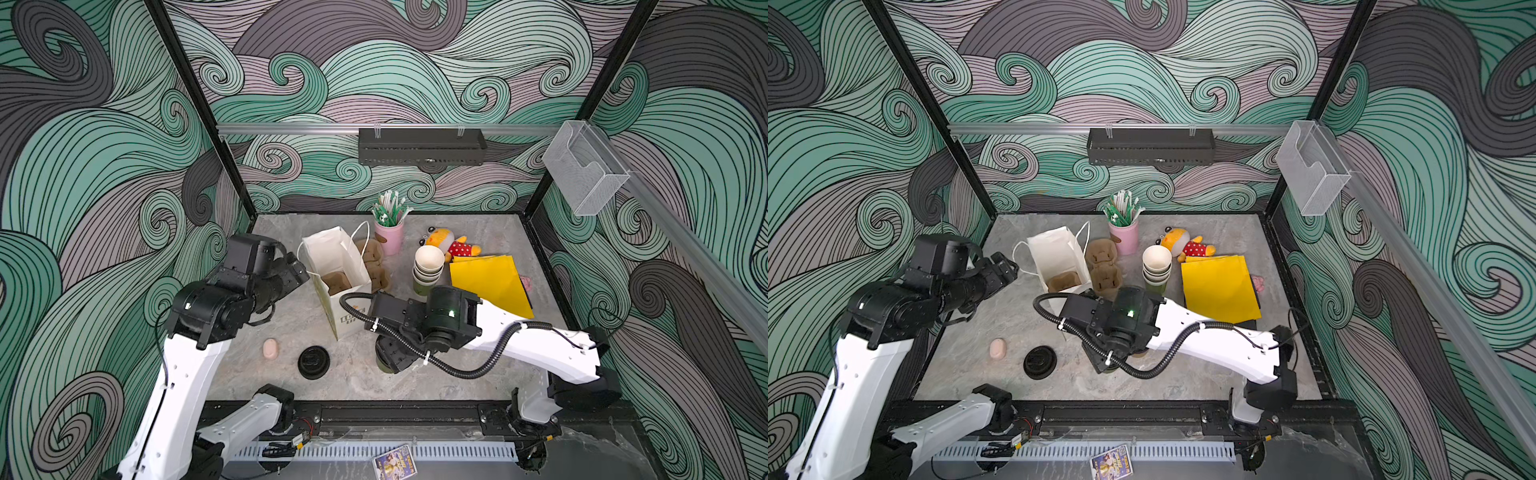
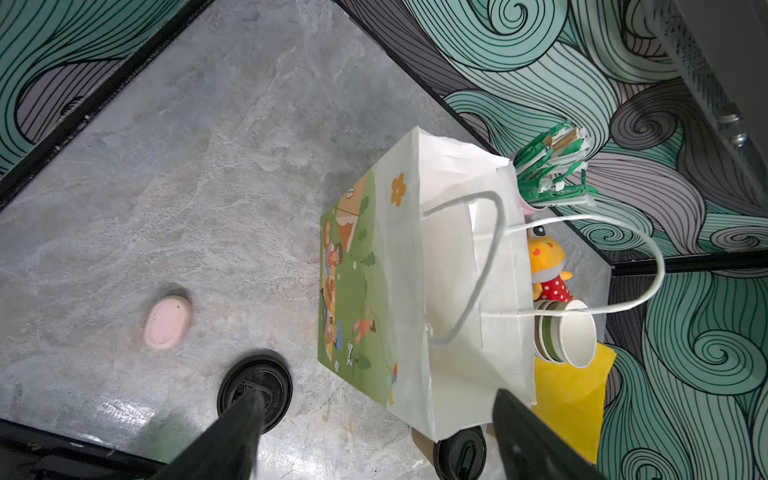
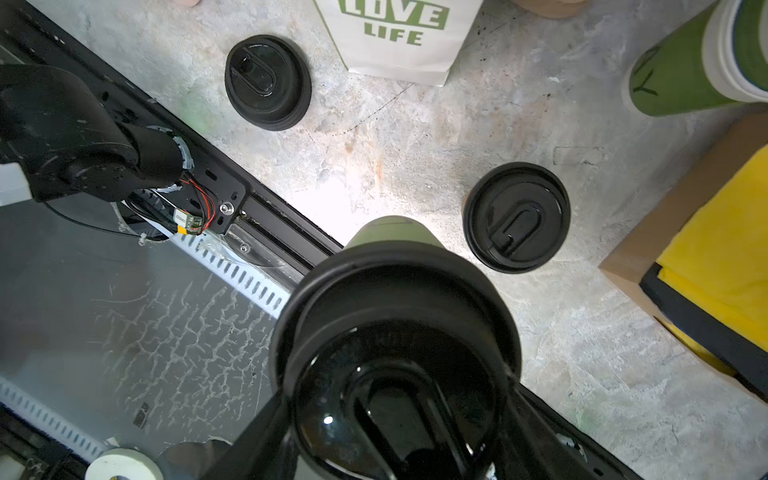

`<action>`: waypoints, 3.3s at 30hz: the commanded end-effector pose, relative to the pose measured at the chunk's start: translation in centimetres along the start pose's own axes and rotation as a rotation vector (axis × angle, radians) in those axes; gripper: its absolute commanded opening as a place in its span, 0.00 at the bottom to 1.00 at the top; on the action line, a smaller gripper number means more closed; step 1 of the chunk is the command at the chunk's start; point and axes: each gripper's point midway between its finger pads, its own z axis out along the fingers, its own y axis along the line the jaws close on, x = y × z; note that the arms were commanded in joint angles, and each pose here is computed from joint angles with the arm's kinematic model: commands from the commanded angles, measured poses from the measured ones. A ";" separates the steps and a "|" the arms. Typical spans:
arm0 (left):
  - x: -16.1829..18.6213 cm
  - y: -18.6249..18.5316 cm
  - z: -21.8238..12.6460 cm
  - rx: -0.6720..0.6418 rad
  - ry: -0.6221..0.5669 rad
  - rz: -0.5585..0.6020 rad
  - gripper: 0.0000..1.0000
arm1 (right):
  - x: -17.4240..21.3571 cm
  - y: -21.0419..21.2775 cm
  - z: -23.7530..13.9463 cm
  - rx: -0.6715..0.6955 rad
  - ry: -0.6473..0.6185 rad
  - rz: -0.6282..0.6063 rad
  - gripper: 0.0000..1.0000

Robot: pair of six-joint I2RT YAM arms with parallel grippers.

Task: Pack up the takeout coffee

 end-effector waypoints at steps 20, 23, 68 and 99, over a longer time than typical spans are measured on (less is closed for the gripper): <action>1.2 -2.6 8.8 0.037 0.231 0.079 0.49 | -3.5 -4.4 -9.4 -0.063 -0.254 0.156 0.60; 1.5 -2.4 9.1 0.040 0.242 0.078 0.37 | -4.6 -4.3 -10.2 -0.086 -0.281 0.154 0.60; 10.1 -5.7 3.8 0.248 0.262 -0.222 0.16 | -10.9 -4.5 -10.5 -0.193 -0.316 0.276 0.56; 8.7 -1.4 1.3 0.172 0.152 -0.036 0.24 | -12.0 -1.2 2.5 -0.004 -0.040 0.180 0.55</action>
